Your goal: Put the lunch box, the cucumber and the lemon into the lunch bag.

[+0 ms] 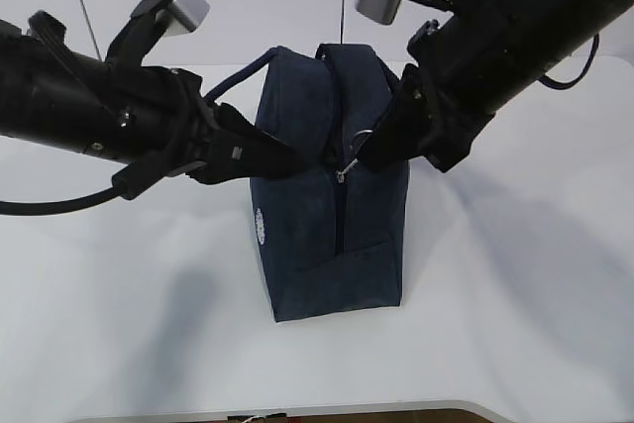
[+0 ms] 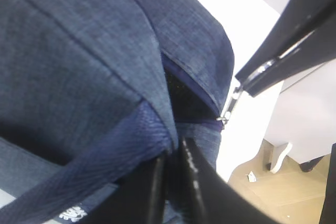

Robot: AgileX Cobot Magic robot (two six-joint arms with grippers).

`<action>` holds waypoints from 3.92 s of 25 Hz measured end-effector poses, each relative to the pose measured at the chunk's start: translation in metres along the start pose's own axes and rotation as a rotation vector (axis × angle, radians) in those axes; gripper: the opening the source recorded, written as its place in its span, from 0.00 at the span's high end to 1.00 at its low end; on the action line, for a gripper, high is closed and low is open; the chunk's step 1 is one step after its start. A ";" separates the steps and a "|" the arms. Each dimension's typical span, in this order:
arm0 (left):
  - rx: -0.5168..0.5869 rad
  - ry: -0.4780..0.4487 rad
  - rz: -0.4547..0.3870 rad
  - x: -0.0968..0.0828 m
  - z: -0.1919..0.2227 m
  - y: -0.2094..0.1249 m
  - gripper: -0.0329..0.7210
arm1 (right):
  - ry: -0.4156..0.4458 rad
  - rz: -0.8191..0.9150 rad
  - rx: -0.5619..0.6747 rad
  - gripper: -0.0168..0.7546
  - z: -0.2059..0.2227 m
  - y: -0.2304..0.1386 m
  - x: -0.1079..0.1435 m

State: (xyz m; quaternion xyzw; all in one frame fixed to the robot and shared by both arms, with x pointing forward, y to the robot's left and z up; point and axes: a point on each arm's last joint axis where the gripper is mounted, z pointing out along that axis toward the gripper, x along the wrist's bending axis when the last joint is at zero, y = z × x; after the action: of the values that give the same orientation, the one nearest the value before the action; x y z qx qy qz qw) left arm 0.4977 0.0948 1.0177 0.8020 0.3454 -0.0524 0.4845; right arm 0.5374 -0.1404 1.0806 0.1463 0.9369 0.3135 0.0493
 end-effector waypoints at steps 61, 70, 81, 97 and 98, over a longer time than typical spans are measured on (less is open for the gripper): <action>0.007 -0.008 0.079 -0.005 -0.007 -0.027 0.40 | 0.161 0.084 -0.111 0.97 -0.002 0.011 0.014; 0.007 -0.008 0.082 -0.005 -0.007 -0.027 0.95 | 0.170 0.082 -0.109 0.97 -0.002 0.010 0.015; 0.008 -0.010 0.086 -0.005 -0.006 -0.027 0.96 | 0.150 0.090 -0.091 0.97 -0.002 0.009 0.013; 0.008 -0.010 0.086 -0.005 -0.006 -0.027 0.96 | 0.083 0.399 -0.118 0.97 -0.001 0.012 0.005; 0.008 -0.010 0.086 -0.005 -0.006 -0.027 0.96 | 0.077 0.405 -0.122 0.97 -0.001 0.012 0.004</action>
State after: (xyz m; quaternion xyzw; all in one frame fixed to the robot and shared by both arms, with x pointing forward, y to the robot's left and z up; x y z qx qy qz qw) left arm 0.4759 0.1054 1.0033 0.8179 0.3080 -0.0369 0.4846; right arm 0.5359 -0.1304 1.0889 0.3164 0.8688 0.3785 -0.0419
